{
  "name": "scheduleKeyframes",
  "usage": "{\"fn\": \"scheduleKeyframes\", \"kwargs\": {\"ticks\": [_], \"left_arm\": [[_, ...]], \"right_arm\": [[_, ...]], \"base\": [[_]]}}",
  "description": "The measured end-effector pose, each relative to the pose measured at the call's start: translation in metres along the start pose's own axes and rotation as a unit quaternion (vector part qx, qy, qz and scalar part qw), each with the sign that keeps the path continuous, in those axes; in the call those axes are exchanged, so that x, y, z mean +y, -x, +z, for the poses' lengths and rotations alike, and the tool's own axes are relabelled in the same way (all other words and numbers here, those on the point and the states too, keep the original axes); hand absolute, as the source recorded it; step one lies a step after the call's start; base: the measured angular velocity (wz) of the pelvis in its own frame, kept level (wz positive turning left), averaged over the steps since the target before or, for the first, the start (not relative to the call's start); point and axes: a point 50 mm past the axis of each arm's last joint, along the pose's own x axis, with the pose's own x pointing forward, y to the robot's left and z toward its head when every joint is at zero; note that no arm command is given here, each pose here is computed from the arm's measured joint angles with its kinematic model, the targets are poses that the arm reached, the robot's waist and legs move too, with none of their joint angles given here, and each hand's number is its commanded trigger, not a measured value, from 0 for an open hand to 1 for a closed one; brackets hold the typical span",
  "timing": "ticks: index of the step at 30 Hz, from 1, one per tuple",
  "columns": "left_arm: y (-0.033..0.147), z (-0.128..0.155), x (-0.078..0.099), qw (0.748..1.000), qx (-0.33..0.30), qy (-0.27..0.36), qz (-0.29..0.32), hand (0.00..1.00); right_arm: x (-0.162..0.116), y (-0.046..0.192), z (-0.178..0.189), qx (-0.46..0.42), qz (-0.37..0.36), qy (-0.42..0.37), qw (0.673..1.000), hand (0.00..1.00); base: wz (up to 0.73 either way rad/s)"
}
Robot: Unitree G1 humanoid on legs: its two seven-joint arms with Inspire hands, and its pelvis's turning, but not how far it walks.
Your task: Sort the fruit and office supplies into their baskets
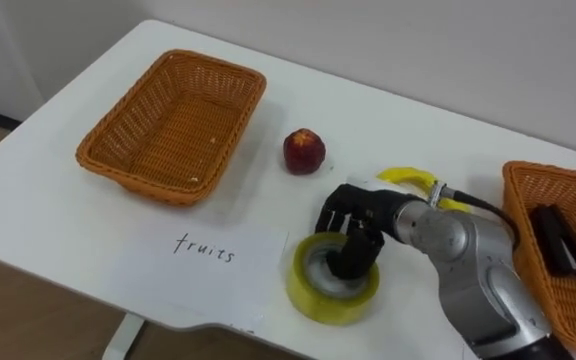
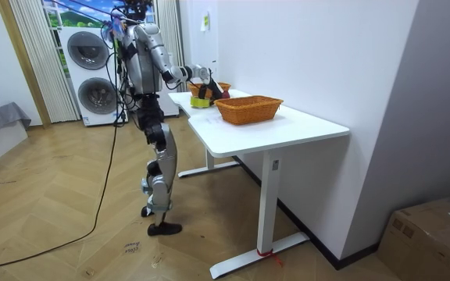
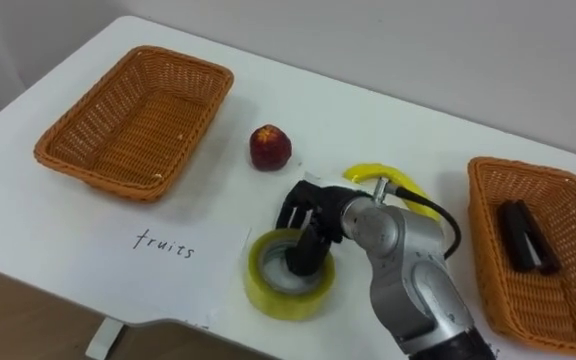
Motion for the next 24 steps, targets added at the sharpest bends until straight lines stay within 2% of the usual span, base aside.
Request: {"fn": "scheduleKeyframes", "kwargs": {"ticks": [3,9,12,17,24], "left_arm": [[0.0,-0.008,0.0,1.0,0.009,0.001,0.001,0.0],[0.001,-0.028,0.003,0.999,0.033,0.024,0.005,0.0],[0.001,-0.028,0.006,0.999,0.031,0.038,0.009,0.0],[0.0,-0.025,0.007,0.999,0.018,0.046,0.004,0.0],[0.001,-0.028,0.006,0.999,0.018,0.049,0.0,0.0]], "right_arm": [[-0.007,0.007,0.005,-0.023,-0.027,-0.003,0.999,1.0],[-0.039,0.032,-0.008,-0.064,-0.142,-0.051,0.987,1.0],[-0.06,0.051,-0.017,-0.062,-0.22,-0.049,0.972,1.0],[-0.076,0.067,-0.031,-0.058,-0.284,-0.076,0.954,1.0],[-0.089,0.086,-0.03,-0.08,-0.356,-0.081,0.928,1.0]], "base": [[0.0],[0.01],[-0.08],[-0.08],[-0.12]]}}
